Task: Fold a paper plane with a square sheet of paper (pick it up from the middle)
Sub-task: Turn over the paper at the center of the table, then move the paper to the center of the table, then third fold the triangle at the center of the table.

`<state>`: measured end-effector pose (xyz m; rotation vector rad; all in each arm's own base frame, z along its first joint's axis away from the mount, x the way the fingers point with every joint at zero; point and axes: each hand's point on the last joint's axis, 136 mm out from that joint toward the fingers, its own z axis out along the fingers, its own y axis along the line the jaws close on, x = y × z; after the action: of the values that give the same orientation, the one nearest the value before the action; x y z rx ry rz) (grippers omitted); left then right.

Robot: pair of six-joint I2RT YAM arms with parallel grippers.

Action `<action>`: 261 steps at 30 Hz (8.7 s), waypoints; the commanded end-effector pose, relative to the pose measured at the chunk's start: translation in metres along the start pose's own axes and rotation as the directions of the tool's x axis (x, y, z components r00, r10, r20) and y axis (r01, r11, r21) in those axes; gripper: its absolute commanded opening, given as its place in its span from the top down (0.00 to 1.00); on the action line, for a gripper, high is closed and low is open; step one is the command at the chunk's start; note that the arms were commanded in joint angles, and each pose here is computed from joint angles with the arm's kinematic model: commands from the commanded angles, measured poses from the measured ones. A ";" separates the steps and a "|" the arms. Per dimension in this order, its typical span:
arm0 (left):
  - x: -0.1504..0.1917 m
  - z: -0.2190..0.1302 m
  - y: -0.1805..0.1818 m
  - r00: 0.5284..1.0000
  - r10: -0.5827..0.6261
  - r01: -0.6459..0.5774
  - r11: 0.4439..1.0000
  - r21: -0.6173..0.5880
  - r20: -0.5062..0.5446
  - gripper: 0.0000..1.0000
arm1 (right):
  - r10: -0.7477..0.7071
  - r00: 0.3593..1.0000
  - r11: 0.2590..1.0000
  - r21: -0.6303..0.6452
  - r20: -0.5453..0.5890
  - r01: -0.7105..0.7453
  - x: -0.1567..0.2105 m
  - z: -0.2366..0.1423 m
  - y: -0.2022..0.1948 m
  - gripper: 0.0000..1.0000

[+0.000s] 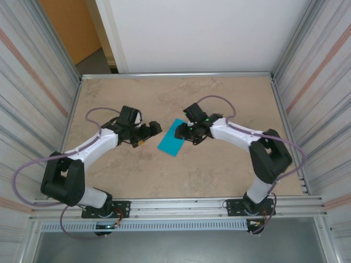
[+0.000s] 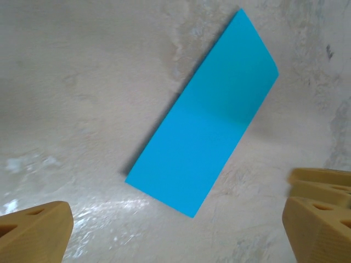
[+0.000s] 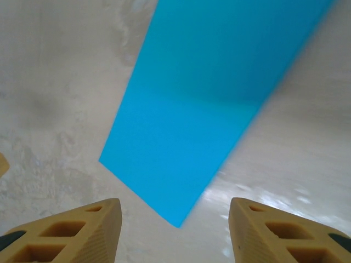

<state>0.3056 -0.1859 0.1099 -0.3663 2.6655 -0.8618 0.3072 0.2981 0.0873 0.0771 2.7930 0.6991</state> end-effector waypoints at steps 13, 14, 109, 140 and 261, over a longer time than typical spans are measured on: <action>-0.001 -0.015 0.019 0.996 -0.092 0.091 0.994 0.061 -0.001 0.01 | -0.178 0.957 0.977 0.073 -0.229 0.199 0.032 0.089 0.019 0.56; -0.001 -0.014 0.019 0.996 -0.091 0.091 0.994 0.061 -0.003 0.01 | -0.194 0.949 0.973 0.073 -0.250 0.218 0.037 0.090 0.016 0.56; 0.070 0.091 -0.021 0.861 -0.038 0.152 0.971 0.186 -0.506 0.97 | -0.016 1.000 0.999 -0.048 -0.025 0.015 0.002 0.021 -0.037 0.57; 0.070 0.085 -0.042 0.900 -0.228 0.293 0.947 0.129 -0.373 1.00 | -0.749 0.612 0.635 0.012 0.255 0.772 0.076 -0.029 0.005 0.27; 0.063 0.171 -0.041 0.866 -0.073 0.064 0.997 -0.035 -0.495 0.85 | -0.471 0.875 0.873 -0.085 0.109 0.481 0.054 -0.003 -0.085 1.00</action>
<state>0.3394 -0.3396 0.0226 -0.2407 3.0095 -1.2032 0.2506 0.2365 0.0458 -0.6388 2.4673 0.7493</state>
